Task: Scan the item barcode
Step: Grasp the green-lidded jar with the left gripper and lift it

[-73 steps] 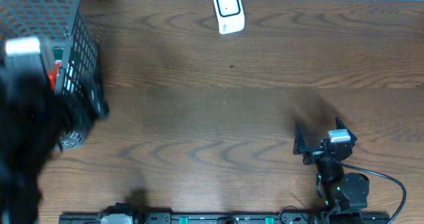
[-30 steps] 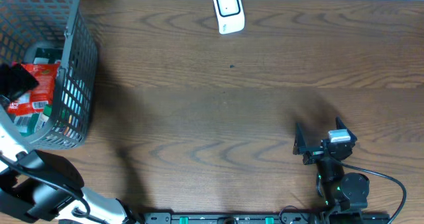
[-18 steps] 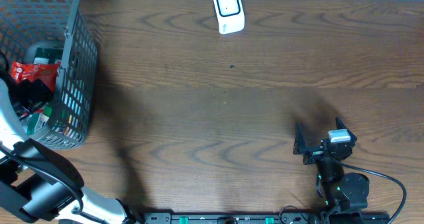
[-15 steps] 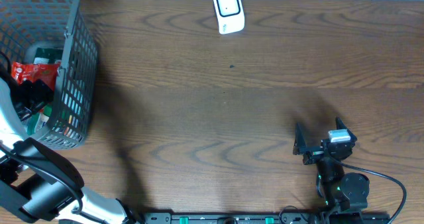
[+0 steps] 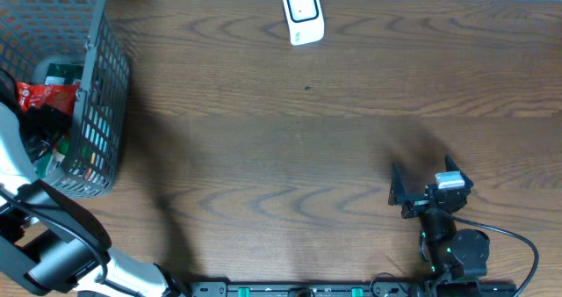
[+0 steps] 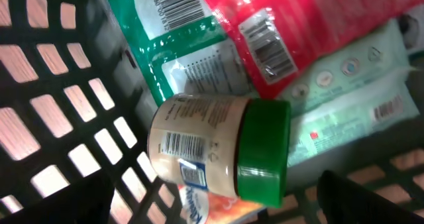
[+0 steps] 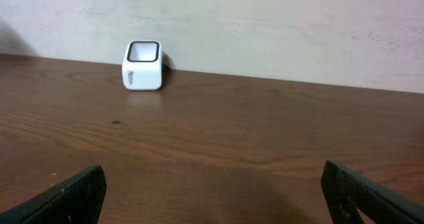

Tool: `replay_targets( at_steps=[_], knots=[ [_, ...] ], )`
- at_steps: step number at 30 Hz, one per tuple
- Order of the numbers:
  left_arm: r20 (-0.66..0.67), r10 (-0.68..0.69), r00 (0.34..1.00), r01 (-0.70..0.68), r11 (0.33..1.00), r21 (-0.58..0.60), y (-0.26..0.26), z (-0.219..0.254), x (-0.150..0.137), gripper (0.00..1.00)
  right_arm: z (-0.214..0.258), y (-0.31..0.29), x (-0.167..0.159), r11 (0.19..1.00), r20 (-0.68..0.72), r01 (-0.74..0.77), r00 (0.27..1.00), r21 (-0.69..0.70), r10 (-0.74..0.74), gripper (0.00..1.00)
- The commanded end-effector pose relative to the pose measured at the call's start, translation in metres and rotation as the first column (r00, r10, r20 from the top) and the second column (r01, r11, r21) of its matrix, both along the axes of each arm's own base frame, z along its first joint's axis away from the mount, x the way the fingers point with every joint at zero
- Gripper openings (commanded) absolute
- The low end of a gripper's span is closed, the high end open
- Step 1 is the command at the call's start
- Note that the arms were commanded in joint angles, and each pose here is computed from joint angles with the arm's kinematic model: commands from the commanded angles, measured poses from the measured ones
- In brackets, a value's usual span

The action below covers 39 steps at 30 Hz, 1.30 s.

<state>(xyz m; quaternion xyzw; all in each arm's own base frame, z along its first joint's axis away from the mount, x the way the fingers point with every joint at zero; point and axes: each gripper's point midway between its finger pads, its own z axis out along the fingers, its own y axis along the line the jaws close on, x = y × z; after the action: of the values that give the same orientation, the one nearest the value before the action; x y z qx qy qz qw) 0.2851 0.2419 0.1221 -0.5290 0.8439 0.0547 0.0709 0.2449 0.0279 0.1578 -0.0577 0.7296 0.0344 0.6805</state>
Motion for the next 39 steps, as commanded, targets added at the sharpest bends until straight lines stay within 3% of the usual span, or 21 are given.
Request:
replay_targets(
  at_steps=[1, 31, 39],
  knots=[
    [-0.018, 0.078, 0.997, -0.078, 0.997, 0.004, 0.001, -0.011, -0.007, 0.98, -0.001, 0.000, 0.000, 1.000, -0.003, 0.000, 1.000, 0.017, 0.000, 0.99],
    [-0.012, 0.093, 0.996, -0.093, 0.996, 0.005, -0.001, -0.057, -0.010, 1.00, -0.001, 0.000, 0.000, 1.000, -0.003, 0.000, 1.000, 0.017, 0.000, 0.99],
    [-0.003, 0.092, 0.996, -0.092, 0.996, 0.007, 0.000, -0.055, -0.008, 0.83, -0.001, 0.000, 0.000, 1.000, -0.003, 0.000, 1.000, 0.017, 0.000, 0.99]
  ],
)
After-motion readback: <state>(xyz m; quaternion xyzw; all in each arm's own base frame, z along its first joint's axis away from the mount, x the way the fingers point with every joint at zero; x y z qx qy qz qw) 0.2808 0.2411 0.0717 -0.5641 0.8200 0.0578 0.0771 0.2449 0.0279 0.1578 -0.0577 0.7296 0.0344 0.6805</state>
